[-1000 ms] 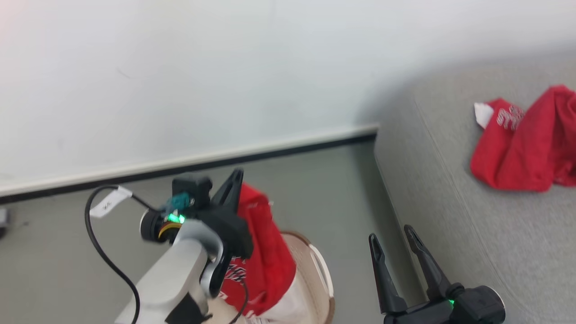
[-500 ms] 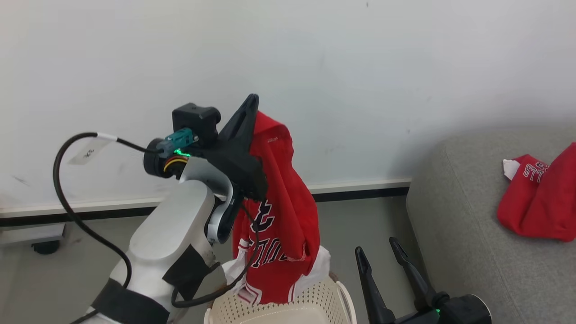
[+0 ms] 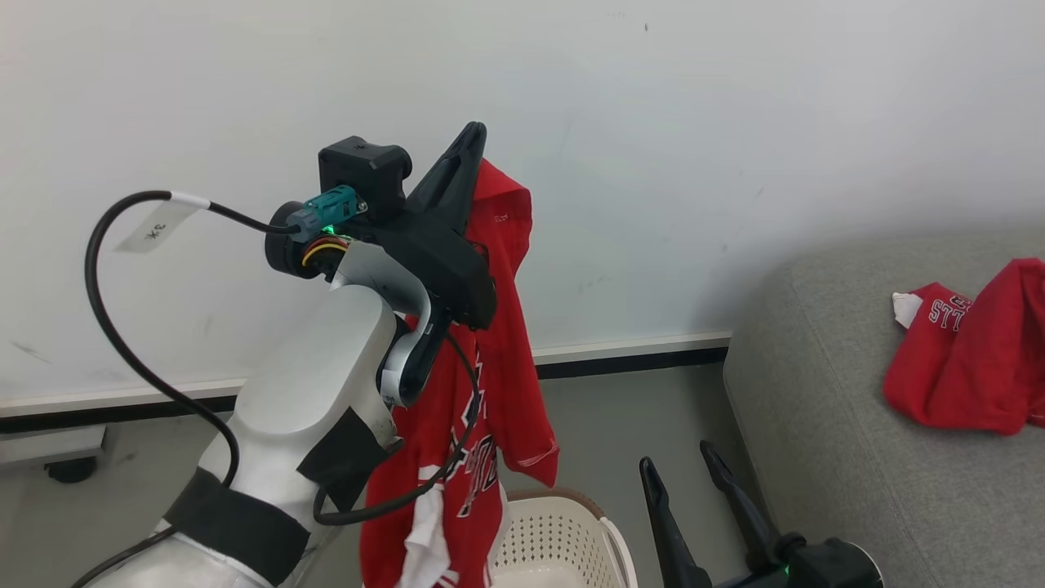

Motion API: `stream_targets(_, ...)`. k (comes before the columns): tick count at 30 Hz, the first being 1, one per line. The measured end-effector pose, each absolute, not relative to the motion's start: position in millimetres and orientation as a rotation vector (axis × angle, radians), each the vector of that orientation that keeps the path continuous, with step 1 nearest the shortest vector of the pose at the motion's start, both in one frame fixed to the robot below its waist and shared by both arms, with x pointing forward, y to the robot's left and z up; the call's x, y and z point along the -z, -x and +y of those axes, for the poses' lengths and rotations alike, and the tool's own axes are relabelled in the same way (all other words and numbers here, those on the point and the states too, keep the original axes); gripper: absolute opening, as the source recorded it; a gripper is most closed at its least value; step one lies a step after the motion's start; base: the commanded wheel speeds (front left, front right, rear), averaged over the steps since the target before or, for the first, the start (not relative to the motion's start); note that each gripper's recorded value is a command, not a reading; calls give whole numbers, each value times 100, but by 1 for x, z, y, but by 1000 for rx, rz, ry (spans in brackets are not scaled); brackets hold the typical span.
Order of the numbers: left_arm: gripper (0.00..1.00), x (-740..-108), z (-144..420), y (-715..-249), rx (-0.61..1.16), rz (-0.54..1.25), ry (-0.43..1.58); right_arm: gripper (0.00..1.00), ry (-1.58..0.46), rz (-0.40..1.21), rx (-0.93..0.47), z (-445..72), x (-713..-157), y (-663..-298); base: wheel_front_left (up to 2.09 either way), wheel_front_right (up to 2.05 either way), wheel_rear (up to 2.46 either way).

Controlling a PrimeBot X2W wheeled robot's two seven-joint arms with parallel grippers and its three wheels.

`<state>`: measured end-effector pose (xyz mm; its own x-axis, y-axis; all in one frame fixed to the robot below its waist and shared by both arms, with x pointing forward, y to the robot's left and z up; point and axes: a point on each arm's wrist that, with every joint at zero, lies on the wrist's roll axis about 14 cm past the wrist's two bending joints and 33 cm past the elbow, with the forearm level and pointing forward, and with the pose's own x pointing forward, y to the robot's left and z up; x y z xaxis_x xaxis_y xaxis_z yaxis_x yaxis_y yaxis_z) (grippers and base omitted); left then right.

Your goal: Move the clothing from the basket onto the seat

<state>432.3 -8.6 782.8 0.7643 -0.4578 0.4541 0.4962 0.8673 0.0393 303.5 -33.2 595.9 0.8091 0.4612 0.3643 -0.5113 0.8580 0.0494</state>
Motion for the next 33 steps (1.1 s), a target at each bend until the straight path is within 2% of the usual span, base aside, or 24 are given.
stream_targets(7,0,-783,-25,-426,584,-466,107,100,-87,-268,-528,-30,-582,-323,0,0,0)
stream_targets(16,0,-785,-57,-394,709,-456,136,100,-11,-195,-538,-26,-580,-362,0,0,0)
stream_targets(24,0,-799,-74,-366,782,-482,169,100,9,-97,-579,-13,-560,-381,0,0,0)
stream_targets(33,0,-806,-88,-335,866,-483,198,100,4,-102,-590,-8,-559,-398,0,0,0)
